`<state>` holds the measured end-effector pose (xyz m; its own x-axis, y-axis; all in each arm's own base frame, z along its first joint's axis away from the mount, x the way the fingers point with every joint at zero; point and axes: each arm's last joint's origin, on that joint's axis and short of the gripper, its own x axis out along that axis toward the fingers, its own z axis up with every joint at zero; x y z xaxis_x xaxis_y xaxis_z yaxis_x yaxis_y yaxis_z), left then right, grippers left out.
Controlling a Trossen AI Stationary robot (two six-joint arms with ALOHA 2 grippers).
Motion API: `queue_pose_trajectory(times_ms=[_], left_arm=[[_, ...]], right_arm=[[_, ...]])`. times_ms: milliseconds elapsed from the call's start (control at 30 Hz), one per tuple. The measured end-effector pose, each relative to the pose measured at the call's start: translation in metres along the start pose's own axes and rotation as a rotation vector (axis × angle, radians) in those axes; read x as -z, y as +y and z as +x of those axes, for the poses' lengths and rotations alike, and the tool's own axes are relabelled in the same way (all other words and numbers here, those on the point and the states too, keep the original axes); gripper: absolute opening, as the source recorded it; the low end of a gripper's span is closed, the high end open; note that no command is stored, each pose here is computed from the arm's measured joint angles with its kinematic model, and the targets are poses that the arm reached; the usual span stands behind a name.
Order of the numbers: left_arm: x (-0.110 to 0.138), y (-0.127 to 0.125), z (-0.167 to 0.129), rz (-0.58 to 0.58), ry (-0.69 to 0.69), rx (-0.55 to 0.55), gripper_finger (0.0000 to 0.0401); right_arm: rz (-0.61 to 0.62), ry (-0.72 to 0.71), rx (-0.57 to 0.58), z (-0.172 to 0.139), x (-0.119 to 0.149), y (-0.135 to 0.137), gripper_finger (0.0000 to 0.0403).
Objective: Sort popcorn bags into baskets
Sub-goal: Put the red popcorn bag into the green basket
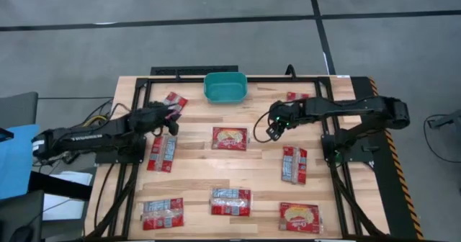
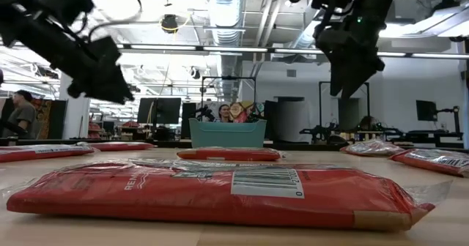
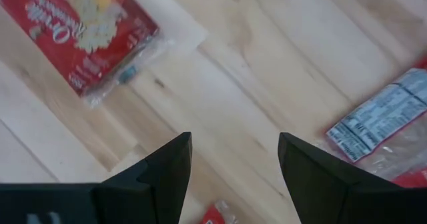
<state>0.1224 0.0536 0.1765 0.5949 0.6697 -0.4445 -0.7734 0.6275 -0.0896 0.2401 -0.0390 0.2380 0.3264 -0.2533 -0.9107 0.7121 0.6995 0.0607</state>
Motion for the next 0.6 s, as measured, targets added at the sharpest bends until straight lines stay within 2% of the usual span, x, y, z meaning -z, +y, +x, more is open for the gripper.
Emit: queue_pose_trajectory(times_ms=[167,400,600], left_arm=[[-0.004,-0.002,0.015,0.058,0.150,-0.202,0.0177],[-0.010,-0.009,0.050,0.125,0.300,-0.307,0.0177],[-0.002,-0.004,0.078,0.179,0.458,-0.377,0.0172]], right_arm=[[-0.017,0.013,0.017,0.006,0.001,0.004,0.0249],[-0.030,-0.016,0.051,0.004,0.004,0.006,0.0249],[-0.055,-0.029,0.060,0.000,0.008,0.009,0.0249]])
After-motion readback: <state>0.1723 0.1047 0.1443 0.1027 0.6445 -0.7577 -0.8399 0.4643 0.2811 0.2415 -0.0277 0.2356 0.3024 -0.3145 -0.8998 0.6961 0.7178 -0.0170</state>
